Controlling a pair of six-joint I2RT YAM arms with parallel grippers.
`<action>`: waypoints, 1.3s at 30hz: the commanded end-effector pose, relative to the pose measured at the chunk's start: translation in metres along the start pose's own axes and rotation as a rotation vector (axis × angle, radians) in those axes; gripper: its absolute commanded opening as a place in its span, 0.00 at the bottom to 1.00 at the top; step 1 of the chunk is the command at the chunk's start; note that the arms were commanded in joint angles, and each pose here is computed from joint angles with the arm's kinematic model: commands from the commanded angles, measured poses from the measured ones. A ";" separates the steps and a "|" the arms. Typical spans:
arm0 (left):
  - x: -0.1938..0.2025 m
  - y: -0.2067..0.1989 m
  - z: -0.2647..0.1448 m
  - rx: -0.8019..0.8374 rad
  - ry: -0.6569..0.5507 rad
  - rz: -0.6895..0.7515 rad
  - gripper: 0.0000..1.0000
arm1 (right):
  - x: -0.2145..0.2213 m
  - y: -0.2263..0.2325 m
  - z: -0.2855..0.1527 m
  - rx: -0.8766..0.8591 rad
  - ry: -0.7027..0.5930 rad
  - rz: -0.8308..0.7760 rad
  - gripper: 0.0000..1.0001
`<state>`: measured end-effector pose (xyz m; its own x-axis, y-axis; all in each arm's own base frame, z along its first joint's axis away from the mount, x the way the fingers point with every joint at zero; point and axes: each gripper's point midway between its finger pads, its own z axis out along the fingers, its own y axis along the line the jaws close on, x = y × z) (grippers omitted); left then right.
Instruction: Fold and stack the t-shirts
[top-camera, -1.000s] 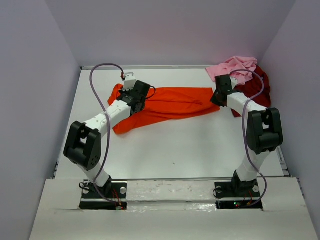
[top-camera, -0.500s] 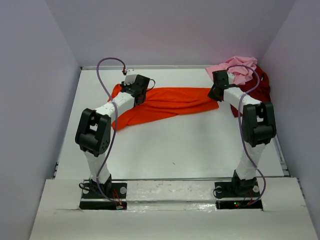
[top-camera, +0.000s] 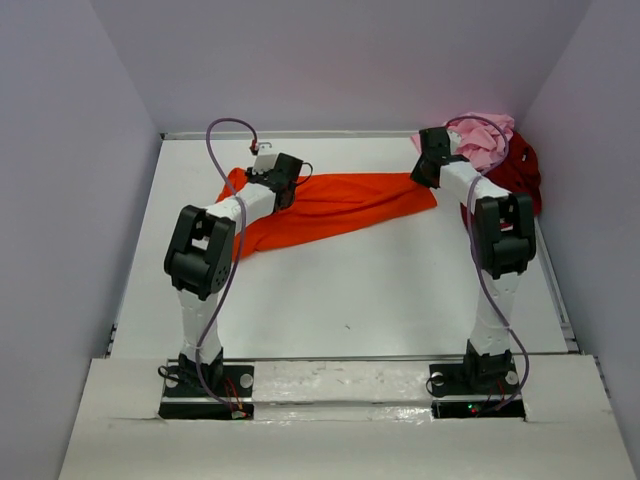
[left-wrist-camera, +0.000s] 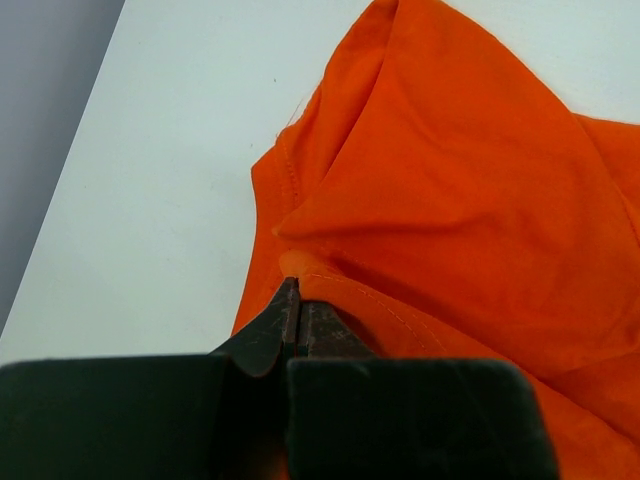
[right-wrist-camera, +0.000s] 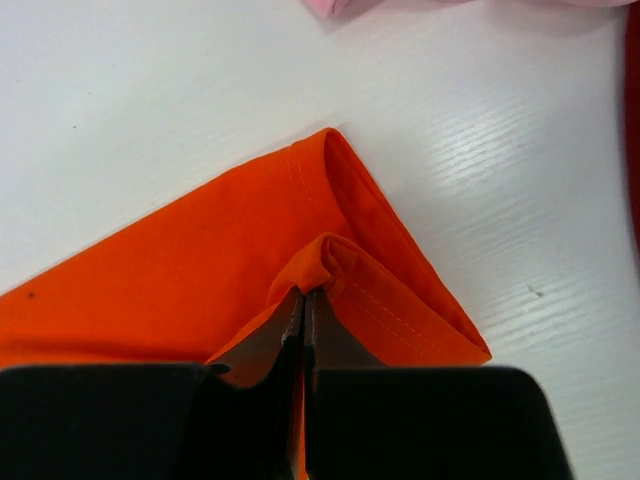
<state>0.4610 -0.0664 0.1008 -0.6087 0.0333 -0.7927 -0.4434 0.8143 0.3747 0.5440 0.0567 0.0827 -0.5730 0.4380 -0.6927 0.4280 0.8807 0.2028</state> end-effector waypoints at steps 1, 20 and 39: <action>-0.020 0.010 0.011 -0.064 -0.041 -0.069 0.00 | -0.010 -0.002 0.011 0.029 -0.010 -0.040 0.22; -0.053 0.053 -0.013 -0.134 -0.116 -0.200 0.55 | -0.035 0.039 -0.042 -0.120 -0.095 -0.151 0.71; -0.025 0.007 -0.091 0.198 -0.082 -0.270 0.64 | 0.049 0.124 -0.070 -0.401 0.055 -0.354 0.72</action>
<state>0.4254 -0.0950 0.1642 -0.4492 -0.1065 -0.8871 -0.4665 0.8747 0.1312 0.5191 0.1687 0.1229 -0.6744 0.1649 -0.7197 0.0041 0.9756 0.2196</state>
